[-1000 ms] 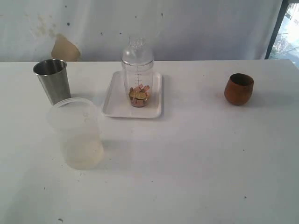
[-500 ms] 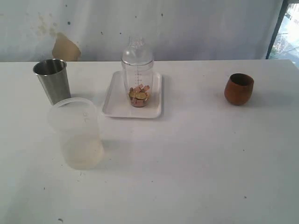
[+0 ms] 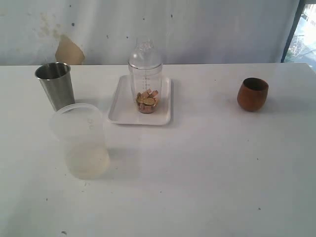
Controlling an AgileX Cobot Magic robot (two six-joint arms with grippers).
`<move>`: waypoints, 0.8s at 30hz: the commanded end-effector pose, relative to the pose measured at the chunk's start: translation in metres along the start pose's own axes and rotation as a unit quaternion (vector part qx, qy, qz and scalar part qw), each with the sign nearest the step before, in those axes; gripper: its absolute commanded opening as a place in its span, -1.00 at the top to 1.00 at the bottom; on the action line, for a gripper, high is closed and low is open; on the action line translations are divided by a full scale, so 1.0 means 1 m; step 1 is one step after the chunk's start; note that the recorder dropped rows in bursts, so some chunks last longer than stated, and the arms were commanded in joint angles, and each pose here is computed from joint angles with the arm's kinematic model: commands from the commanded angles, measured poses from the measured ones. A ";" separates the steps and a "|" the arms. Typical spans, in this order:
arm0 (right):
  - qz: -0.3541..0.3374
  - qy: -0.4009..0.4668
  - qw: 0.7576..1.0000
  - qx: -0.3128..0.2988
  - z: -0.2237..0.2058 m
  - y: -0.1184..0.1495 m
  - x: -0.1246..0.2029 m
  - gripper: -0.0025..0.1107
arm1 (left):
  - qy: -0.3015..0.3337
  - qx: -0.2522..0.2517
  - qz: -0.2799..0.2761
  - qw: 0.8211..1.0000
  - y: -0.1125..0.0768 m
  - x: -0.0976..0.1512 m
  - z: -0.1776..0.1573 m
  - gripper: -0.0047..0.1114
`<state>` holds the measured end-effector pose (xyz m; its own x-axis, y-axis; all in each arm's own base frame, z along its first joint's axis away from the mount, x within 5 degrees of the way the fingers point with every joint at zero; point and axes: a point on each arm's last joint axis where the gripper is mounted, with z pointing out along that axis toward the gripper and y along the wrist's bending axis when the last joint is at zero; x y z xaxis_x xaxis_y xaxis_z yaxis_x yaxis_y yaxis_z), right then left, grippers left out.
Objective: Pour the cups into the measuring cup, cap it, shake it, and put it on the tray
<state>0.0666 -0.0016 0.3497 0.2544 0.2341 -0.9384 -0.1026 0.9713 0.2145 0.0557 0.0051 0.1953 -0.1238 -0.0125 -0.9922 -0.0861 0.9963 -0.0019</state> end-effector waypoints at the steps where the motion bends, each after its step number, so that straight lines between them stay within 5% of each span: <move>1: 0.003 -0.012 0.998 -0.065 -0.014 0.009 -0.003 -0.68 | -0.005 0.002 -0.007 1.000 0.000 0.001 0.000 0.92; 5: 0.054 -0.027 0.990 -0.124 -0.036 0.015 -0.002 -0.53 | -0.005 0.002 -0.007 1.000 0.000 0.001 0.000 0.92; 10: 0.224 -0.024 0.957 -0.184 -0.049 0.022 -0.004 -0.47 | -0.005 0.002 -0.007 1.000 0.000 0.001 0.000 0.92; 16: 0.496 0.009 0.852 -0.169 -0.039 0.019 -0.006 -0.42 | -0.005 0.002 -0.007 1.000 0.000 0.001 0.000 0.92; 20: 0.481 0.012 0.864 -0.148 -0.032 0.018 -0.003 -0.20 | -0.005 0.002 -0.007 1.000 0.000 0.001 0.000 0.92; 24: 0.444 -0.011 0.883 -0.153 -0.035 0.015 0.002 0.37 | -0.005 0.002 -0.007 1.000 0.000 0.001 0.000 0.92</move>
<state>0.0329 0.0136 0.3461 -0.0975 0.9194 -0.3811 -0.5132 0.2817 0.8107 0.0557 0.0051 0.1953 -0.1238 -0.0125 -0.9922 -0.0861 0.9963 -0.0019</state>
